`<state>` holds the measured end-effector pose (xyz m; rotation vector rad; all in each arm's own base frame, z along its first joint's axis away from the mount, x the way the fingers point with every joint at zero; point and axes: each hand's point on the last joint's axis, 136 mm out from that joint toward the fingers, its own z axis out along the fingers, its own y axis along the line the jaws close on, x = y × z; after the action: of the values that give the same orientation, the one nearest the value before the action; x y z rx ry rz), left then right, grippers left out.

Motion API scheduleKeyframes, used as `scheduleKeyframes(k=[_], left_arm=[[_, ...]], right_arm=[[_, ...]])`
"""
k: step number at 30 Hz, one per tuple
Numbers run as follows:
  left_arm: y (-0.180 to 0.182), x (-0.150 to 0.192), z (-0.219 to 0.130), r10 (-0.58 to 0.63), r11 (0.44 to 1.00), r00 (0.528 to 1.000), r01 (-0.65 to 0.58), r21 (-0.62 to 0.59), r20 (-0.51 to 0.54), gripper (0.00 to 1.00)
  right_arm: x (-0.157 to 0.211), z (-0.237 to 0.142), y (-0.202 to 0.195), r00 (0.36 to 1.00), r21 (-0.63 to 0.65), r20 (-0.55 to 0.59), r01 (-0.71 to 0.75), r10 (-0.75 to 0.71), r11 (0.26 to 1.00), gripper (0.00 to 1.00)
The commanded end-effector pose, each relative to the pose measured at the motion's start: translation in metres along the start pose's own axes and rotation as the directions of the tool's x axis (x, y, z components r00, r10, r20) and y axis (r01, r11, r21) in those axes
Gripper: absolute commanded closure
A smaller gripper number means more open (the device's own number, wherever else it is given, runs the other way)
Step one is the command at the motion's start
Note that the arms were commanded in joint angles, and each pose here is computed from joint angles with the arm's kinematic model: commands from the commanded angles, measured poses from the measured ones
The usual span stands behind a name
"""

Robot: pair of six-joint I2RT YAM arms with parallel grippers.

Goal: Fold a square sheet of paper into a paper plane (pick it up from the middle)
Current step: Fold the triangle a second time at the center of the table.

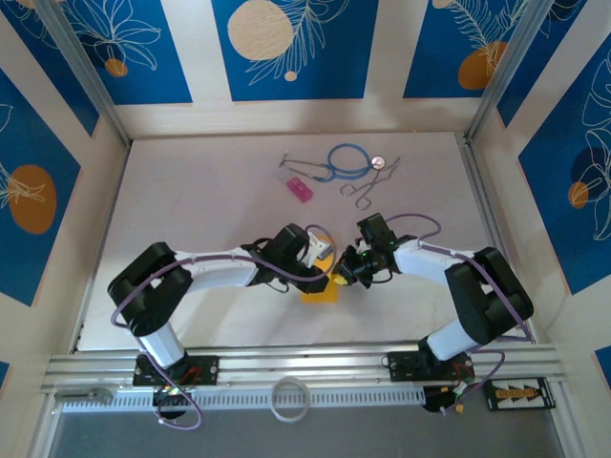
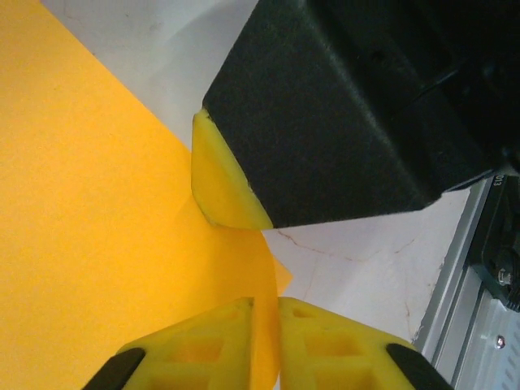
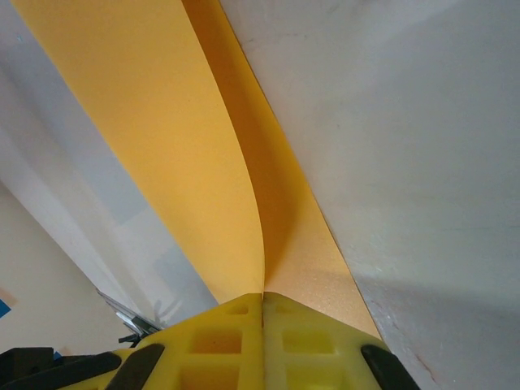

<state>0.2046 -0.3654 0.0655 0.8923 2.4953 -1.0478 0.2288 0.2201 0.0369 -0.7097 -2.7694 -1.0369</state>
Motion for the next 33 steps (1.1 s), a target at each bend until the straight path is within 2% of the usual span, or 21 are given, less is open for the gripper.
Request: scheduleKeyframes(k=[1,7,13,18,20,23,25,28,33], left_arm=[[-0.007,-0.013,-0.008,0.031,0.999,0.999,-0.032,0.022,0.027,0.89],[-0.005,-0.011,-0.007,0.025,1.0,0.999,-0.025,0.015,0.026,1.0],[-0.006,-0.013,-0.006,-0.008,1.0,0.999,0.007,0.029,0.038,1.0],[-0.008,-0.021,-0.003,-0.077,0.996,0.994,0.073,0.057,0.071,1.0],[-0.009,-0.024,-0.001,-0.108,0.992,0.991,0.102,0.069,0.084,1.0],[-0.011,-0.029,0.002,-0.151,0.985,0.983,0.141,0.097,0.106,1.0],[-0.01,-0.029,0.005,-0.169,0.982,0.98,0.158,0.103,0.107,1.0],[-0.006,-0.027,0.007,-0.176,0.982,0.979,0.167,0.09,0.103,1.0],[-0.003,-0.023,0.007,-0.172,0.984,0.981,0.166,0.071,0.091,1.0]], right_arm=[[0.003,-0.002,0.007,1.0,-0.008,-0.024,0.014,-0.014,1.0,0.94],[0.002,-0.006,0.008,1.0,-0.013,-0.008,0.025,-0.026,1.0,0.88],[0.001,-0.022,0.002,0.995,0.019,0.076,0.064,-0.065,0.998,0.72],[0.001,-0.036,-0.018,0.984,0.054,0.162,0.069,-0.077,0.996,0.71],[0.001,-0.038,-0.02,0.979,0.037,0.182,0.09,-0.096,0.995,0.72],[0.004,-0.037,-0.021,0.975,0.014,0.19,0.113,-0.114,0.993,0.8],[0.006,-0.035,-0.021,0.977,0.003,0.177,0.117,-0.115,0.993,0.88],[0.011,-0.029,-0.018,0.984,-0.024,0.133,0.121,-0.117,0.992,0.94],[0.013,-0.018,-0.012,0.988,-0.052,0.096,0.127,-0.122,0.991,0.98]])
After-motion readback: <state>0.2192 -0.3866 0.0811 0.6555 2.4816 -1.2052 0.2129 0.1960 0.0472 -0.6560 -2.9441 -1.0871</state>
